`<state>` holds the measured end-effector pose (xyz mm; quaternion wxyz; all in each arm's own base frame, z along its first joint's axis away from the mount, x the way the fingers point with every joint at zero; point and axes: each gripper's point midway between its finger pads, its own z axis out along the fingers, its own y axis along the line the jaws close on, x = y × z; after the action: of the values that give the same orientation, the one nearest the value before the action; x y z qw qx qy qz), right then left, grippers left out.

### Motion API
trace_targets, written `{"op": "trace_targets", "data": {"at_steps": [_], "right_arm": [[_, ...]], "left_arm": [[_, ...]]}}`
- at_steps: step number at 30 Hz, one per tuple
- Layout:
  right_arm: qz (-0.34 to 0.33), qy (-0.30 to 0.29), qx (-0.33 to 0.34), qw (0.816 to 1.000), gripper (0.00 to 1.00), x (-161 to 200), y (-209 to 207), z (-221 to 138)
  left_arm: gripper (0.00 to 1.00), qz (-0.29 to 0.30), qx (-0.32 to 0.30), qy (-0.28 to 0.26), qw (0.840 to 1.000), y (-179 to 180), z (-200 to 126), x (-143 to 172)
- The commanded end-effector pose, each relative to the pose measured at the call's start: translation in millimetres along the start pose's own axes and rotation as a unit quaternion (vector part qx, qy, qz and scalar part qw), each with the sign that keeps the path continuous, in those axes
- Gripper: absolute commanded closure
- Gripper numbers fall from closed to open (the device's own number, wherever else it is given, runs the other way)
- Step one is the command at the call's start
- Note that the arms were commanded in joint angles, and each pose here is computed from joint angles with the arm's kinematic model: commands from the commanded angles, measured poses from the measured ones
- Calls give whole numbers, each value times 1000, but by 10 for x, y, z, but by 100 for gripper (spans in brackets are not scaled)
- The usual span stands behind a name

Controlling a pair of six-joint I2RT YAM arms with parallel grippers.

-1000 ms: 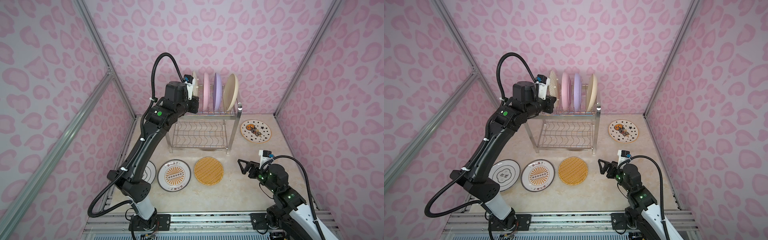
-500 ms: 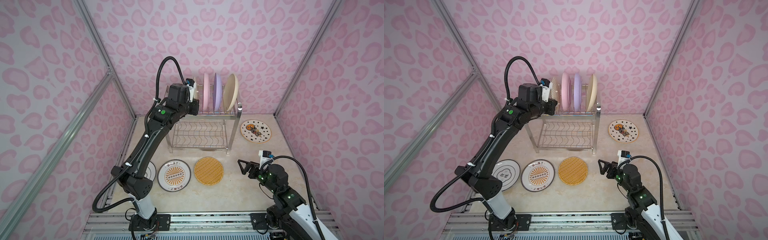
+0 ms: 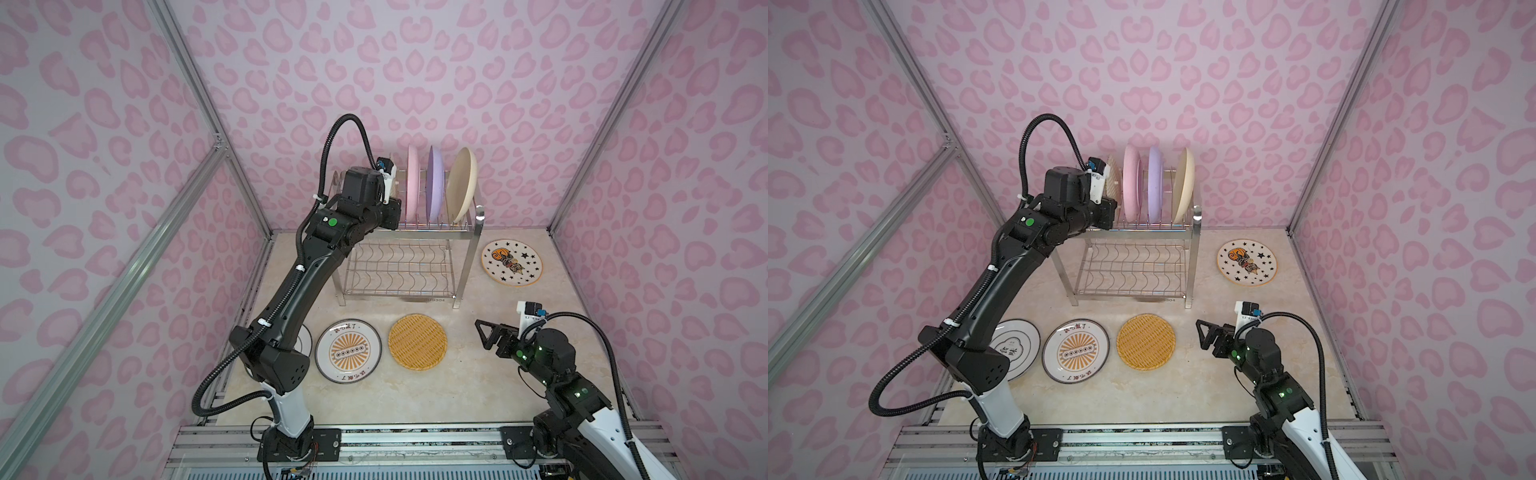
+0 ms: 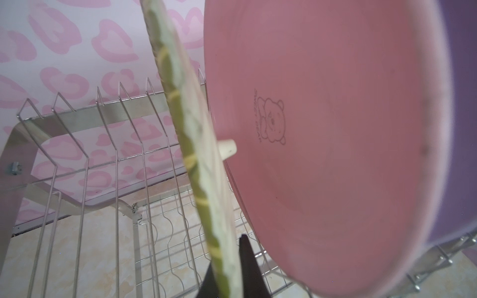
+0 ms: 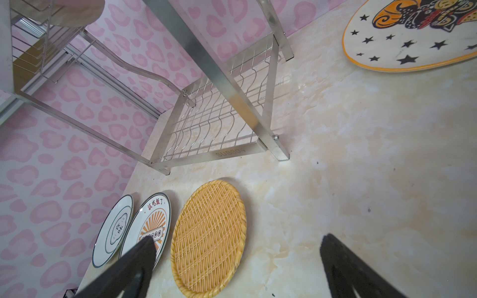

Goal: Load plates into a dish rack
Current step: Place the plate on the dish rack, then pick up the plate from the top-right of the table.

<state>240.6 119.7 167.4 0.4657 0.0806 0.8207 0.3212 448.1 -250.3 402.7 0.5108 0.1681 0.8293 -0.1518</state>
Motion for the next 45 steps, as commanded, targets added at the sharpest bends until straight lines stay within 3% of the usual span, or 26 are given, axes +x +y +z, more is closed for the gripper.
{"op": "trace_targets", "data": {"at_steps": [1,10,29,32,40,45], "right_arm": [[-2,-6,-2,1000,0,-11,-3,0],[-1,-8,-5,1000,0,-31,16,11],[-17,-12,-1,1000,0,-158,92,-14],[-17,-9,7,1000,0,-187,82,0],[-17,-4,25,1000,0,-419,85,87],[-13,-10,43,999,0,-523,8,146]], "left_arm": [[95,5,-2,24,1000,10,46,121],[73,-7,8,13,1000,-35,-67,30],[68,-18,3,-17,1000,-19,-344,-152],[65,-24,12,-24,999,-39,-415,-195],[44,-59,44,-78,994,-53,-842,-413],[42,-80,47,-95,991,-1,-1044,-429]]}}
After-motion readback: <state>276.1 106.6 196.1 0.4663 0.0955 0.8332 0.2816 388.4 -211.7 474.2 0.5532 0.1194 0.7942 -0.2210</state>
